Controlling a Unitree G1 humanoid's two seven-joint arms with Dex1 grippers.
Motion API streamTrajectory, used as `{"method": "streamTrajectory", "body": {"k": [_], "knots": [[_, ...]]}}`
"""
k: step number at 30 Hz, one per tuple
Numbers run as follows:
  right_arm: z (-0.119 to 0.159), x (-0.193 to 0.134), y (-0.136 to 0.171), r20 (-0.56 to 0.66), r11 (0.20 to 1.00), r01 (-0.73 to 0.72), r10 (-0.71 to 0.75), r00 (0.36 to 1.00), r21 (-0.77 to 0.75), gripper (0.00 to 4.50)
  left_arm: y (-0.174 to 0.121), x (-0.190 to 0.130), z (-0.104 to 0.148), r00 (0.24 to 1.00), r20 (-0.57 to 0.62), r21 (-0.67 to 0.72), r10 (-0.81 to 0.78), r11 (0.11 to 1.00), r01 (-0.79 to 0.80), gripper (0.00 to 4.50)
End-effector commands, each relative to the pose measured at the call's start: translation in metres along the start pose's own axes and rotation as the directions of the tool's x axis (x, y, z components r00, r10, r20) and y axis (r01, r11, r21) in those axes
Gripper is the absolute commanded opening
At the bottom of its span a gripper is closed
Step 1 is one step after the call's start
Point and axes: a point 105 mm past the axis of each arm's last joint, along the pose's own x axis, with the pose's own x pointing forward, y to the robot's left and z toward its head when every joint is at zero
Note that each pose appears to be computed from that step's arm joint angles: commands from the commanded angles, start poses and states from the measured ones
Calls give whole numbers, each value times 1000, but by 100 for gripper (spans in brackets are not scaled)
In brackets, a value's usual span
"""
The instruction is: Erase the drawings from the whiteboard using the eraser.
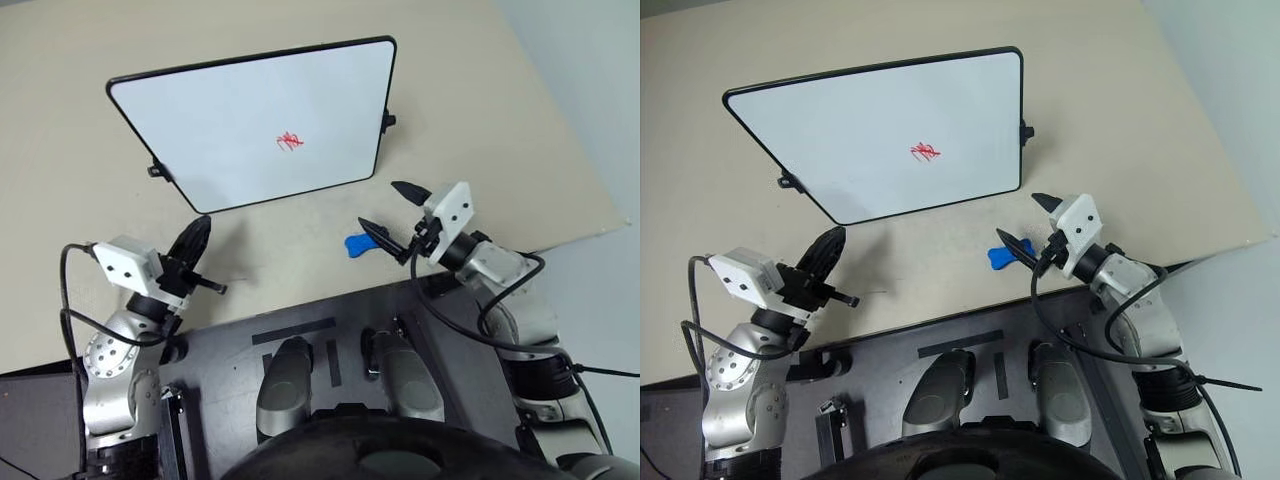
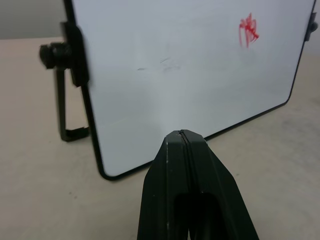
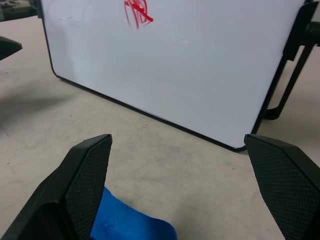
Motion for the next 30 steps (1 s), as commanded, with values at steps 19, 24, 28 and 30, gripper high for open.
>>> {"method": "streamTrajectory", "body": {"k": [19, 24, 28, 30], "knots": [[15, -7, 3, -1, 996, -71, 71, 997, -60, 447, -9, -9, 4, 1000, 29, 11, -7, 1000, 7, 0], [11, -11, 4, -39, 994, -94, 92, 995, -52, 447, -21, -13, 0, 999, 21, -8, -24, 1000, 24, 0], [10, -15, 14, -79, 987, -154, 151, 985, -44, 447, -24, -13, -3, 999, 13, -25, -30, 999, 30, 0], [7, -19, 19, -110, 980, -192, 186, 976, -49, 447, -29, -10, -4, 999, 11, -36, -44, 998, 45, 0]]}}
